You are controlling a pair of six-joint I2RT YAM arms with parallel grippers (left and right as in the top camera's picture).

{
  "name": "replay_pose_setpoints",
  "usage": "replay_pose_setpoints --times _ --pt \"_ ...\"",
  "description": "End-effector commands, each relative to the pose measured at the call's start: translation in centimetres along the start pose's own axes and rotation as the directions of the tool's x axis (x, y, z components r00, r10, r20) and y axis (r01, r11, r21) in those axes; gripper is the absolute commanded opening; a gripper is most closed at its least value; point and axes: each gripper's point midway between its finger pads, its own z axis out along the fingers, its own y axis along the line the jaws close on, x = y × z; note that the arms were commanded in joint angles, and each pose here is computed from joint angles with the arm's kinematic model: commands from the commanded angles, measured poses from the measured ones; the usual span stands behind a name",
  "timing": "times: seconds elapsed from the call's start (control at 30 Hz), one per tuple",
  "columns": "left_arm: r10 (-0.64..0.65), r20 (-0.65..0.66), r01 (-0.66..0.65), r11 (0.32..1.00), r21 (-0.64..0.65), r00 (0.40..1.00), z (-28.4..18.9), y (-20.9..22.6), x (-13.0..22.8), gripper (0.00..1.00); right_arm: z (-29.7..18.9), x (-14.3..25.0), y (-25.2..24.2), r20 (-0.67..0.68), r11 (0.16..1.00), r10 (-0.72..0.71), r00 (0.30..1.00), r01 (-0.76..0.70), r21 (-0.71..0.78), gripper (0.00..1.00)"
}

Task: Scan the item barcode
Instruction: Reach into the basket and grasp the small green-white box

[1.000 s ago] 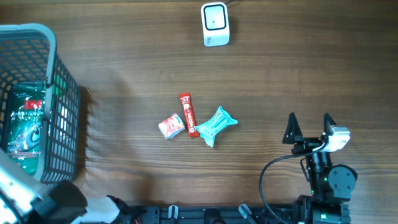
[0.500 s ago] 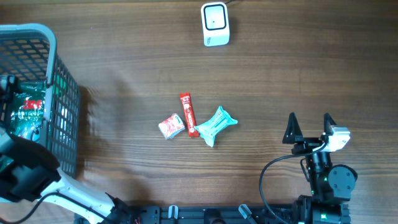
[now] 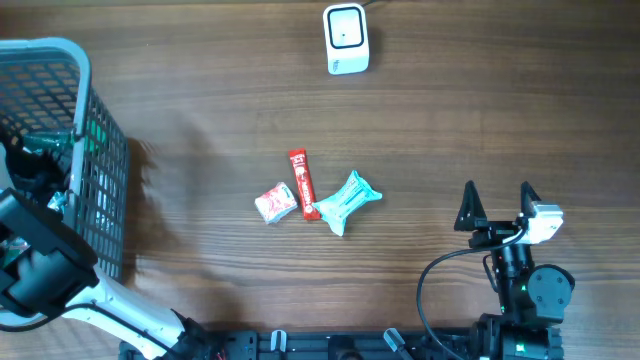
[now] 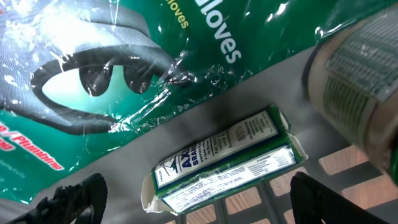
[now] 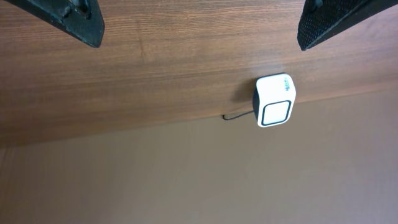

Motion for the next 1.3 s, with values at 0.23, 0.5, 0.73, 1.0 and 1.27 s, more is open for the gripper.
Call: replay_pose_setpoints --times 0.23,0.5,0.73,1.0,1.27 --pt "0.282 0.045 -0.284 0.958 0.037 0.958 0.5 -2.3 -0.5 0.94 0.0 -0.2 0.1 0.008 1.000 -0.019 1.000 0.019 0.000 1.00" --pt "0.530 0.022 -0.522 0.841 -0.143 0.848 1.1 -2.8 -0.3 1.00 0.0 -0.2 0.1 0.008 1.000 -0.019 1.000 0.019 0.000 1.00" --pt "0.539 -0.059 -0.542 0.829 -0.137 0.840 3.3 -1.6 1.6 1.00 0.0 -0.2 0.1 0.008 1.000 -0.019 1.000 0.019 0.000 1.00" --pt "0.533 -0.118 -0.545 0.829 -0.128 0.838 6.3 -0.3 3.5 0.81 0.0 -0.2 0.1 0.008 1.000 -0.019 1.000 0.019 0.000 1.00" --pt "0.534 -0.090 -0.541 0.838 -0.072 0.840 6.2 -1.5 3.5 0.32 0.0 -0.2 0.1 0.008 1.000 -0.019 1.000 0.019 0.000 1.00"
